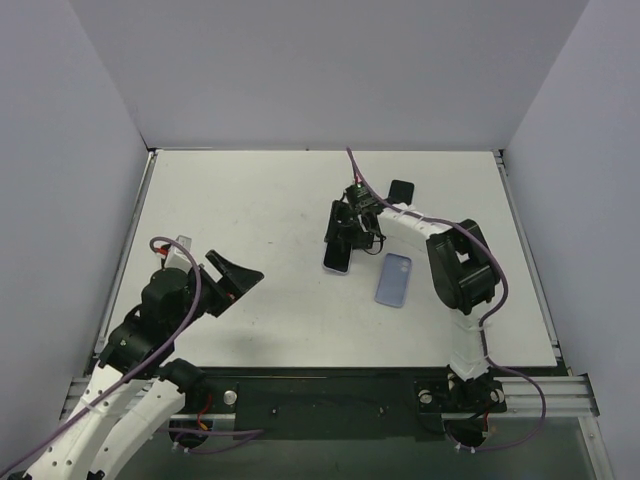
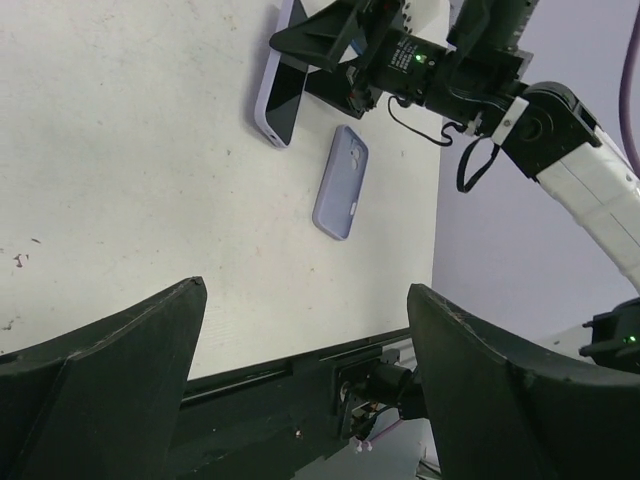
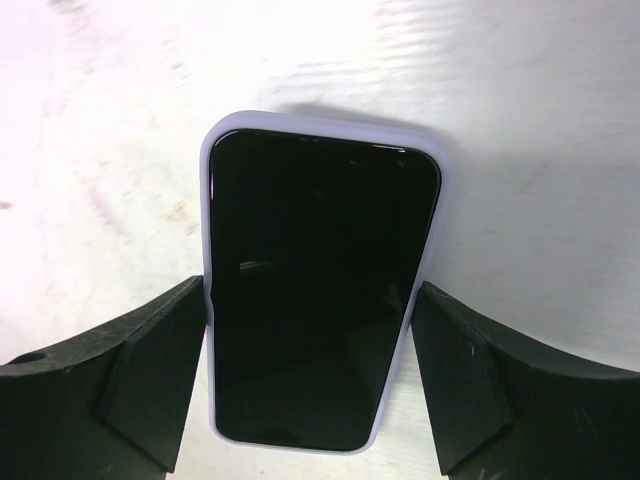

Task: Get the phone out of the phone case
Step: Pick up the phone at the center of the board.

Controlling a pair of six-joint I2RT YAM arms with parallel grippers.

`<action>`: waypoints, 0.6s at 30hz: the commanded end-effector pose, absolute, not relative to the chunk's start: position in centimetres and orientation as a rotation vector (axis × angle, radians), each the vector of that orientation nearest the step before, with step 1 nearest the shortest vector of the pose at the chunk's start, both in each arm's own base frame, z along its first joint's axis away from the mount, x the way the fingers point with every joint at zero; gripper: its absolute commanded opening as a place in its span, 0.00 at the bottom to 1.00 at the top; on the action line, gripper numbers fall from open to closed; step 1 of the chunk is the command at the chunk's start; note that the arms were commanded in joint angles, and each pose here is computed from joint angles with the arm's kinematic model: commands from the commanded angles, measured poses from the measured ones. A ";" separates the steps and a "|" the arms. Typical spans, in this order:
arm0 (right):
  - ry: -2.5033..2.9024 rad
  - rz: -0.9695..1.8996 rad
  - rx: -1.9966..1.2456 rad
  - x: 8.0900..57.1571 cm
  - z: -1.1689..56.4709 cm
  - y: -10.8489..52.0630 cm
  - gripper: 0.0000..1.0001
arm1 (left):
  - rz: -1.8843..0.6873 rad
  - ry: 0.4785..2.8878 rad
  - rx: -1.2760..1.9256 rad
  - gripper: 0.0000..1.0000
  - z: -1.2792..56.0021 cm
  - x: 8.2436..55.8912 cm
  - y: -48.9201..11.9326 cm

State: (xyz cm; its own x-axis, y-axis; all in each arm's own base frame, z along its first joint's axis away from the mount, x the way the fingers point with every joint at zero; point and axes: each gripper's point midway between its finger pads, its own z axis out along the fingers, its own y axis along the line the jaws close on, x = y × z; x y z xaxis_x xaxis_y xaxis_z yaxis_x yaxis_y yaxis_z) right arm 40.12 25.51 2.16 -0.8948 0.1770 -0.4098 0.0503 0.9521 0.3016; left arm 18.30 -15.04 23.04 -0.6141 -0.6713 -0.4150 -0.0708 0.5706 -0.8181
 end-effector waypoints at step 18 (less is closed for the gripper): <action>2.278 1.068 -0.216 29.9 10.6 34.0 0.00 | -1.244 1.991 -0.497 0.85 24.7 22.3 -19.5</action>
